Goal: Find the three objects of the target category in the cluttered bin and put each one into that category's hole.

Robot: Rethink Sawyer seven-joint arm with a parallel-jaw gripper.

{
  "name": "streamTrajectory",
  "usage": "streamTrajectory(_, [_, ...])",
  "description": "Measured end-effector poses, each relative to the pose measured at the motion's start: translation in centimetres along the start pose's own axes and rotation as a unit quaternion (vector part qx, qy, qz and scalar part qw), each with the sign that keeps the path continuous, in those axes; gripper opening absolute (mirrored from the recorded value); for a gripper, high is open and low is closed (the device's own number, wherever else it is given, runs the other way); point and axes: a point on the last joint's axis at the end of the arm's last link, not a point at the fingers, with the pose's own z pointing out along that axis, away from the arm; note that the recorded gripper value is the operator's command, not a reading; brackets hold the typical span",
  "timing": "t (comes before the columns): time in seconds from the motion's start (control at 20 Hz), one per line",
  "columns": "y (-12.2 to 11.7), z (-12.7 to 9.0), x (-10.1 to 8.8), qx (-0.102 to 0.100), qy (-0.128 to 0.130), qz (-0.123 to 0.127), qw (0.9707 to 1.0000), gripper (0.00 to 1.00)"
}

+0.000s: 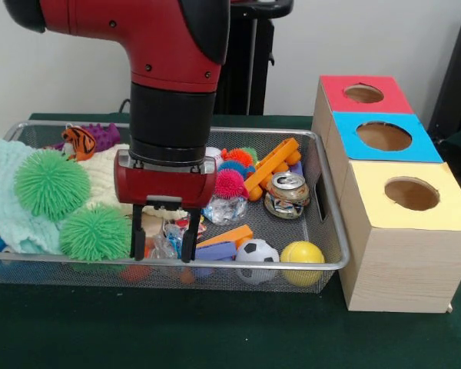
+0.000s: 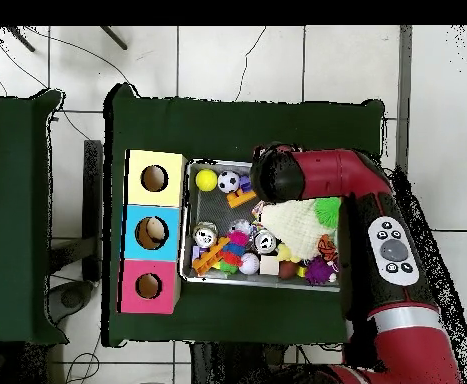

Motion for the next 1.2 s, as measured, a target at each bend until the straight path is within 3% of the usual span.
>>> streamTrajectory(0.3, [-0.6, -0.7, 0.2, -0.011, 0.032, 0.010, 0.9994, 1.00])
streamTrajectory(0.5, [-0.6, -0.9, 0.4, -0.010, 0.043, 0.002, 0.9990, 1.00])
streamTrajectory(0.8, [-0.3, -0.8, 0.4, -0.010, 0.042, -0.013, 0.9990, 1.00])
streamTrajectory(1.2, [0.5, -0.5, -0.1, -0.028, 0.035, -0.021, 0.9988, 1.00])
